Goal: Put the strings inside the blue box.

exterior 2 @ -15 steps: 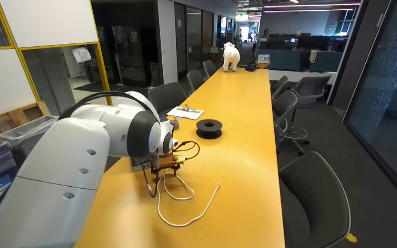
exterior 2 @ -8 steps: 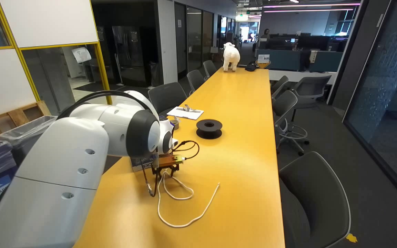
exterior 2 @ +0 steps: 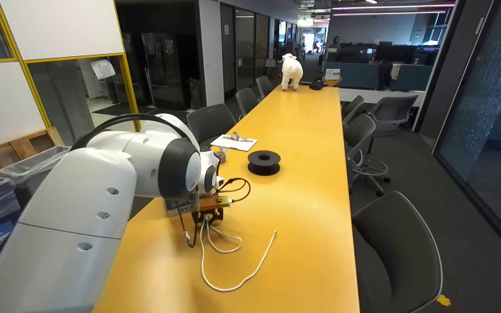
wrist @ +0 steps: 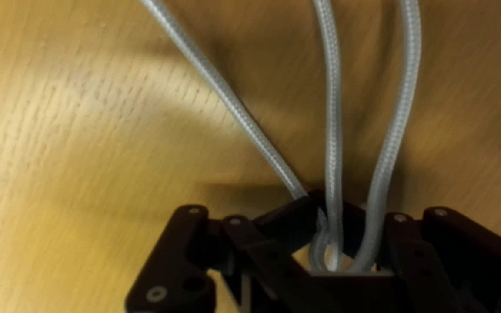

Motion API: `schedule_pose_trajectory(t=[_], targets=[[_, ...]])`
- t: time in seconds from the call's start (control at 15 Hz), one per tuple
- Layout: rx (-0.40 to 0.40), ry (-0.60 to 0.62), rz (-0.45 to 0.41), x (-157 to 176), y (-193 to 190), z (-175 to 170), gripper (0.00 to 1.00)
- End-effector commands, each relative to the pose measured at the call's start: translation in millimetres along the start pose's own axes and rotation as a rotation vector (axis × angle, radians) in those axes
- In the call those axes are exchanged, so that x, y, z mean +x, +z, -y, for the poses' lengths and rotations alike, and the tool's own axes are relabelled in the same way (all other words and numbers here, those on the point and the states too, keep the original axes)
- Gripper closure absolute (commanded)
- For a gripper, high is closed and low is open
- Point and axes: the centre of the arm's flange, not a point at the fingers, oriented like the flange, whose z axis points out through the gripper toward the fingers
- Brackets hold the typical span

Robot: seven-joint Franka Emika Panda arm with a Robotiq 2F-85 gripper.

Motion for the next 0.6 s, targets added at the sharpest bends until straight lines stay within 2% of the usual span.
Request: schedule_pose_trajectory(t=[0.0, 0.2, 0.53], targets=[[0.008, 0.019, 0.037, -3.1, -4.6, -10.6, 0.98], [0.012, 0.053, 0.045, -6.6, -26.5, -30.8, 0.92], [0.006, 0.127, 0.093, -15.8, -87.8, -69.3, 0.94]])
